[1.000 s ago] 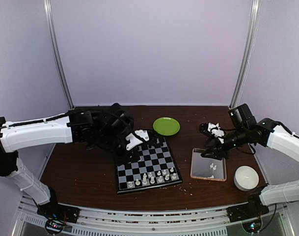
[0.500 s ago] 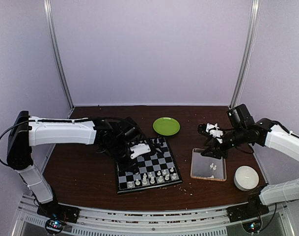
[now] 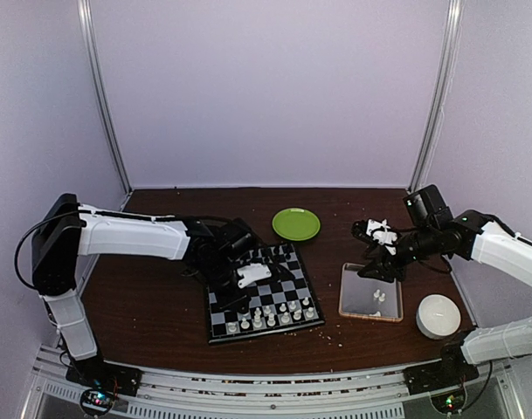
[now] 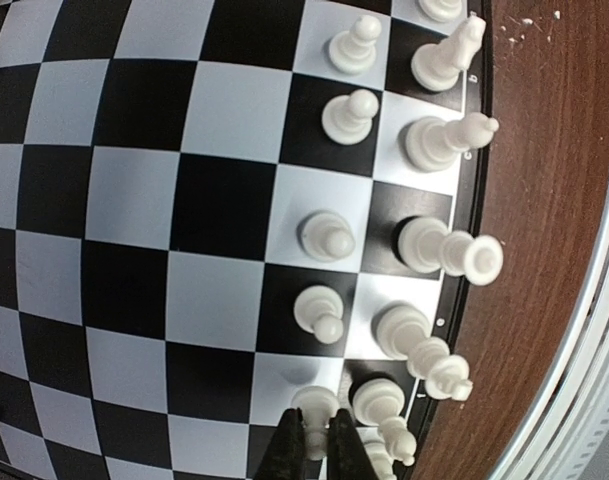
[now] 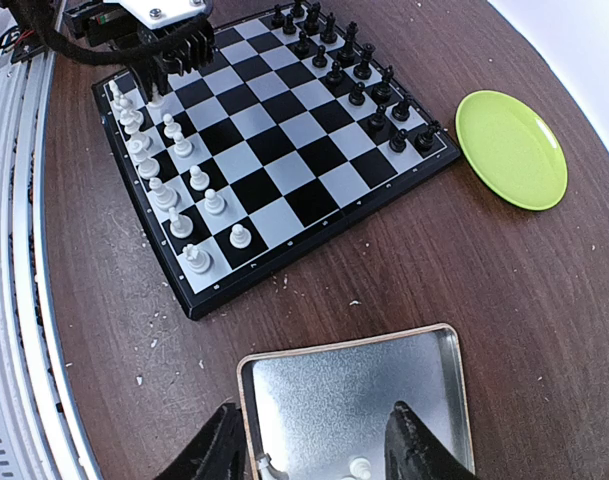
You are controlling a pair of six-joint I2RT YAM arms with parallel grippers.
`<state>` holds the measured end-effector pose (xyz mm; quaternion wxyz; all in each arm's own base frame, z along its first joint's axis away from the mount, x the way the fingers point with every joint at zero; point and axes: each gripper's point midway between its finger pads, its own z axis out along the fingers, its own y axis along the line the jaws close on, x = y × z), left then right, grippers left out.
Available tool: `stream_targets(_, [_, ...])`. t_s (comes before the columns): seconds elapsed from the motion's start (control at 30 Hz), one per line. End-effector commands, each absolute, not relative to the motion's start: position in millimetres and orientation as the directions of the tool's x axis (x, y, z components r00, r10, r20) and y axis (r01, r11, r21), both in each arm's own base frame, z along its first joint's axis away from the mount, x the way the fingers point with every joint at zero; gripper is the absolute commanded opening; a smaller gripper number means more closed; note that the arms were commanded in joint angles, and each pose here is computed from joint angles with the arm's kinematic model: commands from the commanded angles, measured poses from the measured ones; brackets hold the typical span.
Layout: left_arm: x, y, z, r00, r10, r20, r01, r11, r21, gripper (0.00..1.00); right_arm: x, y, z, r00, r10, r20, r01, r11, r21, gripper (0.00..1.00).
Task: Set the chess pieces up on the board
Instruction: Place the pawn on c2.
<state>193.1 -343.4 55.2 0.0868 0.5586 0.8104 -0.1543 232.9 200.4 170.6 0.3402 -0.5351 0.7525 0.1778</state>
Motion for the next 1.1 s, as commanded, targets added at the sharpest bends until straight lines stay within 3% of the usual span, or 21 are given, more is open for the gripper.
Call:
stream_targets(0.0, [200,-350,50,-0.371,0.867,-0.332,0.928,0.332,-0.169,0.02,235,198,168,-0.192,-0.693,-0.695,-0.925,0.364,-0.108,0.48])
stream_targets(0.47, [200,-344,42,-0.374,0.876,-0.304,0.927,0.34,-0.16,0.07,235,198,163,-0.201,-0.701,-0.684,-0.928,0.36,-0.096,0.48])
stream_targets(1.07, [195,-337,55,-0.379,0.871,-0.313,0.925,0.345,-0.159,0.02,235,198,163,-0.201,-0.703,-0.682,-0.929,0.358,-0.095,0.49])
